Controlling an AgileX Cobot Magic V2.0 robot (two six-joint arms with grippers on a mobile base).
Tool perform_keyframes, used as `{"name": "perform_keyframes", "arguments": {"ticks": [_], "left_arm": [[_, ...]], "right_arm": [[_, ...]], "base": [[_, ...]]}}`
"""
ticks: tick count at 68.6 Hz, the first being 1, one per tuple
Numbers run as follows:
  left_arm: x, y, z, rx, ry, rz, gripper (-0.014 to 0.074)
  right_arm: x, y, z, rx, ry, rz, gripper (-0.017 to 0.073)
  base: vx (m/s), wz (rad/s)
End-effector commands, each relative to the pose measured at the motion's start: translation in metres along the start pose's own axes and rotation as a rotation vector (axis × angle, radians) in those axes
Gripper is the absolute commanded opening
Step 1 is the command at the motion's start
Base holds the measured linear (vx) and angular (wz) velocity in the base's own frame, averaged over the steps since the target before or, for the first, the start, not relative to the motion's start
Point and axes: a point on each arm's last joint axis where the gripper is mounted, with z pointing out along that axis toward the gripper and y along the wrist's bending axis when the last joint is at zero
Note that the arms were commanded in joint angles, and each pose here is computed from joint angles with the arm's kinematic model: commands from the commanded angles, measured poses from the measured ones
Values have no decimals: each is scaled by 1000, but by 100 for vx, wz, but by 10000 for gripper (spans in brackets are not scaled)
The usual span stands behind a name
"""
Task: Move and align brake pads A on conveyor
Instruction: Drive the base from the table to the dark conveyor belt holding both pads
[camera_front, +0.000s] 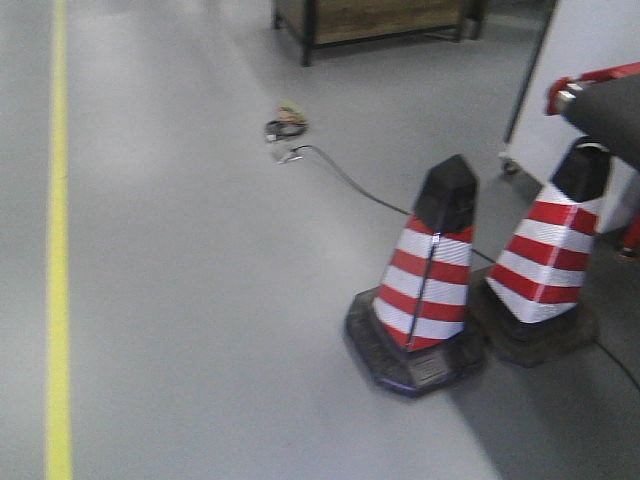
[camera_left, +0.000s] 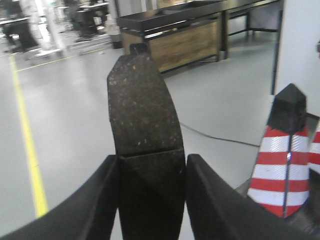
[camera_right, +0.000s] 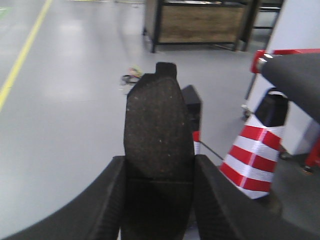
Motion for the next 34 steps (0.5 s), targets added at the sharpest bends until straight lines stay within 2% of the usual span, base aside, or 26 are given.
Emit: {"name": "perform_keyframes", "arguments": {"ticks": [1,34], "left_arm": [[-17,5,-2,-42,-99,-18,136],[-17,5,-2,-42,-99,-18,136]], "right_arm": [[-17,-2,-3,15,-113,-4,8],[-16,-2,-3,15,-112,-4,8]], "base": [[46,-73],[44,-68]]}}
